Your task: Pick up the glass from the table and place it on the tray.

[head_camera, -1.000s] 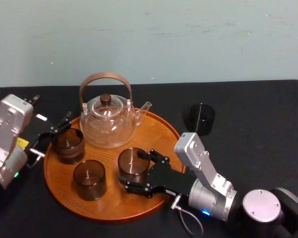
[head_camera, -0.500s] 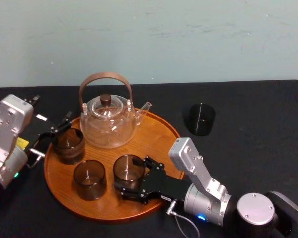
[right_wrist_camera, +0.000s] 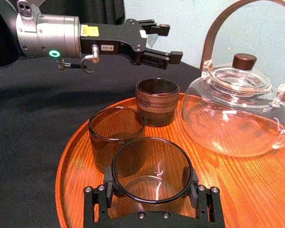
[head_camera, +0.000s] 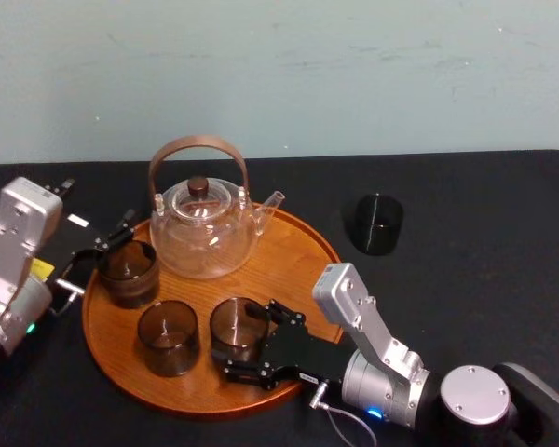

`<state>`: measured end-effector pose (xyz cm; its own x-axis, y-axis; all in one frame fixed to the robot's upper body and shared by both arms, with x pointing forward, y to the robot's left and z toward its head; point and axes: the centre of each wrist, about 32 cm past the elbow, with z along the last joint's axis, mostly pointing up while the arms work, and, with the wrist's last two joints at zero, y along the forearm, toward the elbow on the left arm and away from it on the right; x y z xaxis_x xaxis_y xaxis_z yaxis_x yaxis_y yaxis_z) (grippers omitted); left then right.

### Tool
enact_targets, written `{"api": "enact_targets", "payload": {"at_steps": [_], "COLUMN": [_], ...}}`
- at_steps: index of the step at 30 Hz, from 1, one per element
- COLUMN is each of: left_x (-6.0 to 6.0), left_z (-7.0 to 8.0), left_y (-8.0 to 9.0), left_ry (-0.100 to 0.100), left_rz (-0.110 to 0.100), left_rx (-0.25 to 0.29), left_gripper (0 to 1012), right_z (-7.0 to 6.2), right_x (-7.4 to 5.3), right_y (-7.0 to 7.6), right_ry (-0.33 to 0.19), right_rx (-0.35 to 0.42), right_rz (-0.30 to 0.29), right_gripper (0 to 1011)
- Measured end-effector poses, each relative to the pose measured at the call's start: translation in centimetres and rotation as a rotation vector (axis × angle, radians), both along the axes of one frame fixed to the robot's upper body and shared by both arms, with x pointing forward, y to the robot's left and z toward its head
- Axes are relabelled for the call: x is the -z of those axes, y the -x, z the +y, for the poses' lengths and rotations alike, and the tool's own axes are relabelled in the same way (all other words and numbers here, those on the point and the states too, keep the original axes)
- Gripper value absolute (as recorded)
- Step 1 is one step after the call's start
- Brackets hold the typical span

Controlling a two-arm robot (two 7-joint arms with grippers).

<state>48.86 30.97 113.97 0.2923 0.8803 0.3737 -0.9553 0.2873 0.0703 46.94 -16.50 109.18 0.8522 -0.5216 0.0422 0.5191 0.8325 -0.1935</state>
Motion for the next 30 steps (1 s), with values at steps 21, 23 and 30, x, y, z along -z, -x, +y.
{"api": "enact_targets", "payload": {"at_steps": [21, 23, 30], "left_x": [0.00, 0.00, 0.00], "left_z": [0.00, 0.00, 0.00], "left_y": [0.00, 0.00, 0.00], "left_ry": [0.000, 0.000, 0.000], "left_rz": [0.000, 0.000, 0.000], "left_rx": [0.000, 0.000, 0.000], "left_gripper": [1001, 1001, 1001], "right_z": [0.10, 0.09, 0.07], "right_x": [0.30, 0.30, 0.30], "right_y": [-0.08, -0.07, -0.06], "right_ry": [0.010, 0.010, 0.010], "right_rx": [0.014, 0.014, 0.013], "right_rz": [0.013, 0.013, 0.013], "right_gripper": [898, 898, 980]}}
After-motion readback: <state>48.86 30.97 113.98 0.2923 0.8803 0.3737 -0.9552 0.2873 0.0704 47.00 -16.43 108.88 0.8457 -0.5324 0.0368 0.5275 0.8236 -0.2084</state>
